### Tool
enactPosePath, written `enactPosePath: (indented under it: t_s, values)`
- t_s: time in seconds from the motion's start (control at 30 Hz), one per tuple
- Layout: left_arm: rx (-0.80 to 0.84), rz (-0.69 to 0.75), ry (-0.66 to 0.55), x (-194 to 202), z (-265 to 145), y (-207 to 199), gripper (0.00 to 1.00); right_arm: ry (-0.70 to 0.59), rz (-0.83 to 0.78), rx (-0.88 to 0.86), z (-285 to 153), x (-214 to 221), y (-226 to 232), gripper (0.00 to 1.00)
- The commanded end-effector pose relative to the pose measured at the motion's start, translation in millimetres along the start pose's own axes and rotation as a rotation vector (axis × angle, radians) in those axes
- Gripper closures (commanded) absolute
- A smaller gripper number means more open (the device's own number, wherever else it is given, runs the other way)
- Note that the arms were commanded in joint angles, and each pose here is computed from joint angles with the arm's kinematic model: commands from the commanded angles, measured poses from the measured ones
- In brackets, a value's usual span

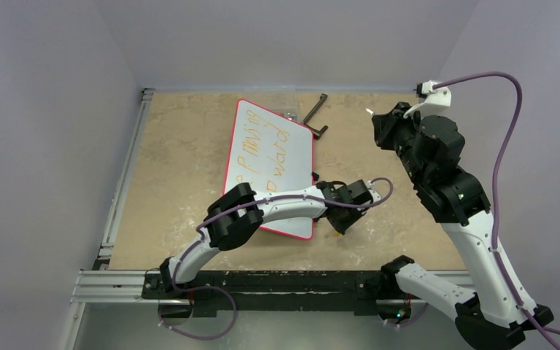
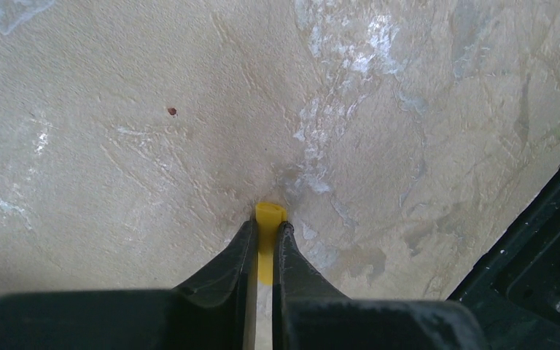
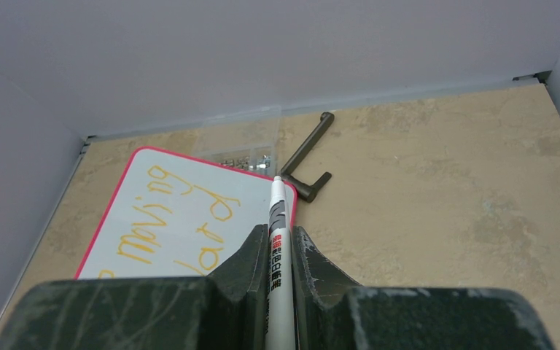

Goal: Write a sentence on the whiteboard
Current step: Close the whiteboard marker at the center of the board.

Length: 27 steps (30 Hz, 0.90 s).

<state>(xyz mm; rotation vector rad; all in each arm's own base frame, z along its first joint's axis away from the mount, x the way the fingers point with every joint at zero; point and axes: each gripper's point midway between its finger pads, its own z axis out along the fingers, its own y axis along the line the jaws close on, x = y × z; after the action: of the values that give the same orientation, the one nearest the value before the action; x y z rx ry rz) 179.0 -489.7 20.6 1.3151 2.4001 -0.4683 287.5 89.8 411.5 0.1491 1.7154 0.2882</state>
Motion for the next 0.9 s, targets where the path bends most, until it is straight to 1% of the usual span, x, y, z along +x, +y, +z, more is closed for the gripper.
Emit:
enactPosePath:
  t_s: [0.0,0.13,0.23,0.37,0.47,0.53,0.57,0.63,0.7,0.77,0.87]
  values:
    - [0.009,-0.145,0.007,2,-10,16,1.00,-0.059,0.039,-0.021,-6,-11,2,1.00]
    - [-0.048,-0.350,-0.144,-33,-71,52,1.00,-0.111,0.052,-0.068,-13,-23,9,1.00]
    - [-0.052,-0.442,-0.261,-56,-122,75,1.00,-0.149,0.070,-0.088,-21,-32,10,1.00]
    - [-0.074,-0.552,-0.454,-81,-195,100,1.00,-0.201,0.097,-0.124,-30,-41,13,1.00]
    - [-0.072,-0.629,-0.589,-95,-248,116,1.00,-0.207,0.106,-0.142,-32,-41,16,1.00]
    - [-0.053,-0.731,-0.659,-99,-275,130,1.00,-0.211,0.112,-0.158,-32,-42,18,1.00]
    - [-0.025,-0.773,-0.696,-102,-288,137,1.00,-0.212,0.113,-0.168,-33,-42,20,1.00]
    - [0.139,-0.810,-0.781,-107,-309,137,1.00,-0.216,0.121,-0.185,-33,-43,23,1.00]
    - [0.283,-0.929,-0.881,-106,-320,150,1.00,-0.217,0.125,-0.199,-31,-40,25,1.00]
    - [0.388,-1.040,-0.965,-103,-331,168,1.00,-0.207,0.135,-0.204,-28,-34,27,1.00]
    - [0.395,-1.148,-1.050,-89,-344,195,1.00,-0.168,0.151,-0.235,-19,-17,33,1.00]
